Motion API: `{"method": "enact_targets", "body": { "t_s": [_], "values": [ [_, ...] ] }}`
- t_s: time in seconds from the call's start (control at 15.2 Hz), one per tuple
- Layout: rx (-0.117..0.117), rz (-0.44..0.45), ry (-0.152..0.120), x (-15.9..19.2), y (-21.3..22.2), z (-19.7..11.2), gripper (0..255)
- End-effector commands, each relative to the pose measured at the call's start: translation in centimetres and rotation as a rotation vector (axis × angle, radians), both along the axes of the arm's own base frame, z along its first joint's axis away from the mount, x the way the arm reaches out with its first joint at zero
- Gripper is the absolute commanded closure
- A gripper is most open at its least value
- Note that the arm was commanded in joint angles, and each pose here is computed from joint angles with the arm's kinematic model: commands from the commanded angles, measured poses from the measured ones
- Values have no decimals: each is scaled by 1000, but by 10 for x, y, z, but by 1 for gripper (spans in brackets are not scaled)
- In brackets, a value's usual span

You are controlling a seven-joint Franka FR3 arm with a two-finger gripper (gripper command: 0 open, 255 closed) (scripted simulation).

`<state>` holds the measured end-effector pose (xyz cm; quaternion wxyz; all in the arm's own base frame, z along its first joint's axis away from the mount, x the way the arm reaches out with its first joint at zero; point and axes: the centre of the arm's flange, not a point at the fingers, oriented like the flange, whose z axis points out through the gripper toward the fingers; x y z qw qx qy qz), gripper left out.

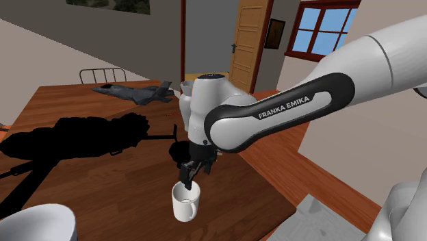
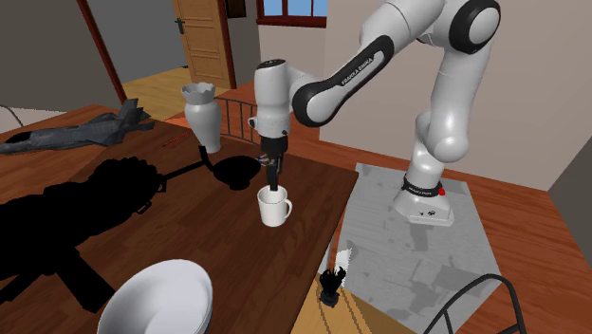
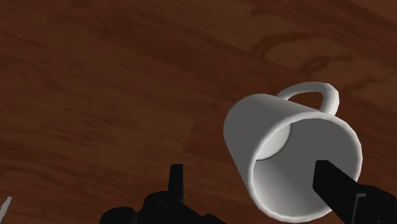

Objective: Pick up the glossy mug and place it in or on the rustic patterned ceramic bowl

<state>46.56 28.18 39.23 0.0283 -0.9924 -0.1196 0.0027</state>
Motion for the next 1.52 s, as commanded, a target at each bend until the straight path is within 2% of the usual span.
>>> {"method": "enact_targets", "body": {
  "t_s": [0.0,0.4,0.92,0.99,1.45],
  "values": [
    [4,1,0,3,7,-10,0],
    [4,1,0,3,9,-45,0],
    [4,1,0,3,9,-45,0],
    [4,1,0,3,9,-45,255],
    [4,1,0,3,9,-45,255]
  ]
}}
